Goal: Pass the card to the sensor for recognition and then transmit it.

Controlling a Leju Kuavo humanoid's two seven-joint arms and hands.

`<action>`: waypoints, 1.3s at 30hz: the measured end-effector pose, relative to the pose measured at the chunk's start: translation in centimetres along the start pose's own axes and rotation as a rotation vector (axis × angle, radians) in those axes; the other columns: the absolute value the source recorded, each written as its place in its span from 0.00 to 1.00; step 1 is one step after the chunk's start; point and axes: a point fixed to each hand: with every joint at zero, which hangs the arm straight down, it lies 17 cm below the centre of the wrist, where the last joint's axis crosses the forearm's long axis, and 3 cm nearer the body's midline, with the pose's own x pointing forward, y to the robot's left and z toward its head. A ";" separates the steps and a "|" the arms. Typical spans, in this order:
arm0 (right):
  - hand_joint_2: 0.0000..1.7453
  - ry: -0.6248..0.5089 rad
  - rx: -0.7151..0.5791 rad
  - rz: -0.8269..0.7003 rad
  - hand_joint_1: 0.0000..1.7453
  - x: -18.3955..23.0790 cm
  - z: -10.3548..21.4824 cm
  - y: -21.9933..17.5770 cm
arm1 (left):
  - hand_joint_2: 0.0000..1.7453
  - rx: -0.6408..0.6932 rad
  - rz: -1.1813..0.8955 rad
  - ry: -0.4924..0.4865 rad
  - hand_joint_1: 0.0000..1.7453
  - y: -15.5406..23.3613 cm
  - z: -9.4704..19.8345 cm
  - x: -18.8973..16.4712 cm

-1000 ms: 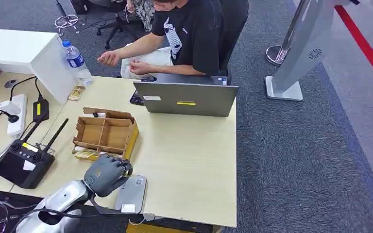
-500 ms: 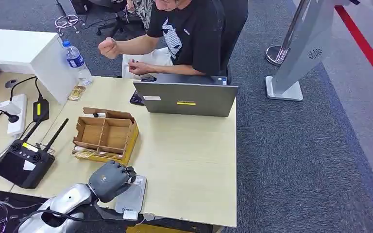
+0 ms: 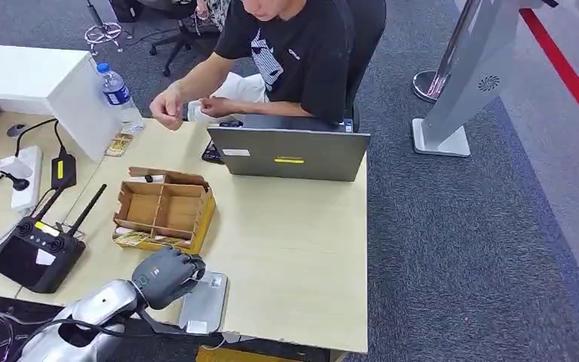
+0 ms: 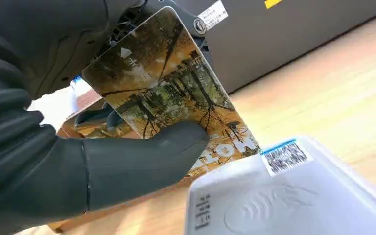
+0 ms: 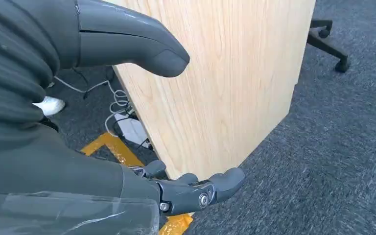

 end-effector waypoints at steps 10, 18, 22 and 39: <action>1.00 0.000 0.001 0.006 0.00 0.0 0.0 0.0 | 1.00 0.129 -0.032 0.014 1.00 3.4 -0.9 -0.8; 1.00 0.016 -0.012 0.048 0.00 -0.4 -0.2 0.0 | 1.00 0.663 -0.065 0.169 1.00 18.6 -1.6 -5.2; 1.00 0.026 -0.007 0.064 0.00 -0.6 -0.4 0.7 | 1.00 0.790 -0.053 0.239 1.00 23.4 -0.5 -8.4; 1.00 0.035 0.003 0.072 0.00 -0.9 -0.6 1.4 | 1.00 0.870 -0.032 0.293 0.60 25.0 -0.5 -9.6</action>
